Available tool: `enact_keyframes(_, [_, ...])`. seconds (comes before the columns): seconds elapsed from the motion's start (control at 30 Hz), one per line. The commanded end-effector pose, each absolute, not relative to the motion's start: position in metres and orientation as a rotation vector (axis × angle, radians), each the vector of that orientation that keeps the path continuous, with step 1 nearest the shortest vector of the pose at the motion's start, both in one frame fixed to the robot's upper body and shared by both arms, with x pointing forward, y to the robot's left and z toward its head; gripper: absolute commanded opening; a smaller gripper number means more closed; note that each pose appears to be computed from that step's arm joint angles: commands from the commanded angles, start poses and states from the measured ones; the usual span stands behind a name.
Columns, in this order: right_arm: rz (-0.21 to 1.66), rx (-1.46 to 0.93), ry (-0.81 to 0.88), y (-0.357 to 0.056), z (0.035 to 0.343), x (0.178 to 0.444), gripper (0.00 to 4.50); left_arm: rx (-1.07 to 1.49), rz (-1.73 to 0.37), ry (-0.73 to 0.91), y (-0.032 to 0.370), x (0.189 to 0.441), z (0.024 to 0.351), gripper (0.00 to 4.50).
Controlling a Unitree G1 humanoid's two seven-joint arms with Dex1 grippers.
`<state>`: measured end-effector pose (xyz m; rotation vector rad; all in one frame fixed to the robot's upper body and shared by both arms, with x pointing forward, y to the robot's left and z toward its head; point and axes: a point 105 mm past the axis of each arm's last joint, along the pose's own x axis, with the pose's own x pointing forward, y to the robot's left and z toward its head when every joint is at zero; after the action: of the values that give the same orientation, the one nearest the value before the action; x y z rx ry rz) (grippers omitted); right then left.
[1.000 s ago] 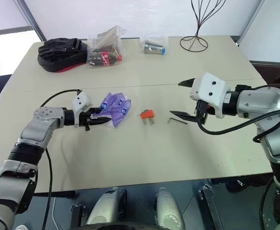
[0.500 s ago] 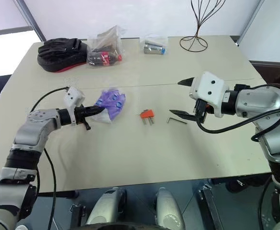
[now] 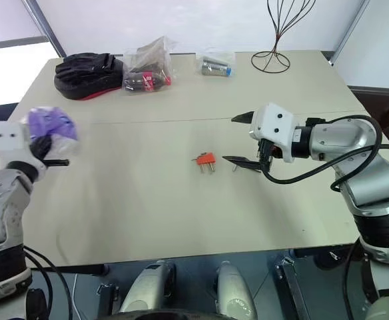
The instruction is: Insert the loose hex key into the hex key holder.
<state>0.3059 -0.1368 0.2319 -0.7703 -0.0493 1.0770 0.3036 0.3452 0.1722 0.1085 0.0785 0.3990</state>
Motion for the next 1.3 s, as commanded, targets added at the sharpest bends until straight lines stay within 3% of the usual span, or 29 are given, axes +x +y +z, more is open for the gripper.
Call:
enact_keyframes(0.03, [1.087,-0.799,-0.098,-0.133,0.243,0.305,4.5,0.103,0.625,0.061,0.384,0.276,0.18,0.03])
enact_keyframes(0.47, [1.085,-0.799,-0.092,-0.133,0.242,0.303,4.5,-0.027,0.769,0.139,0.408,0.26,0.15,0.03])
enact_keyframes(0.57, [1.082,-0.796,-0.09,-0.132,0.242,0.302,4.5,-0.02,0.787,0.15,0.411,0.259,0.149,0.72])
enact_keyframes(0.77, [1.079,-0.792,-0.087,-0.132,0.241,0.302,4.5,0.018,0.85,0.132,0.415,0.253,0.153,3.74])
enact_keyframes(0.83, [1.08,-0.791,-0.086,-0.133,0.24,0.302,4.5,0.036,0.861,0.111,0.414,0.254,0.159,4.46])
enact_keyframes(1.13, [1.082,-0.794,-0.087,-0.134,0.24,0.304,4.5,0.131,0.775,-0.108,0.386,0.275,0.222,4.46])
enact_keyframes(1.3, [1.087,-0.796,-0.081,-0.136,0.239,0.306,4.5,0.117,0.494,-0.153,0.338,0.308,0.239,4.46])
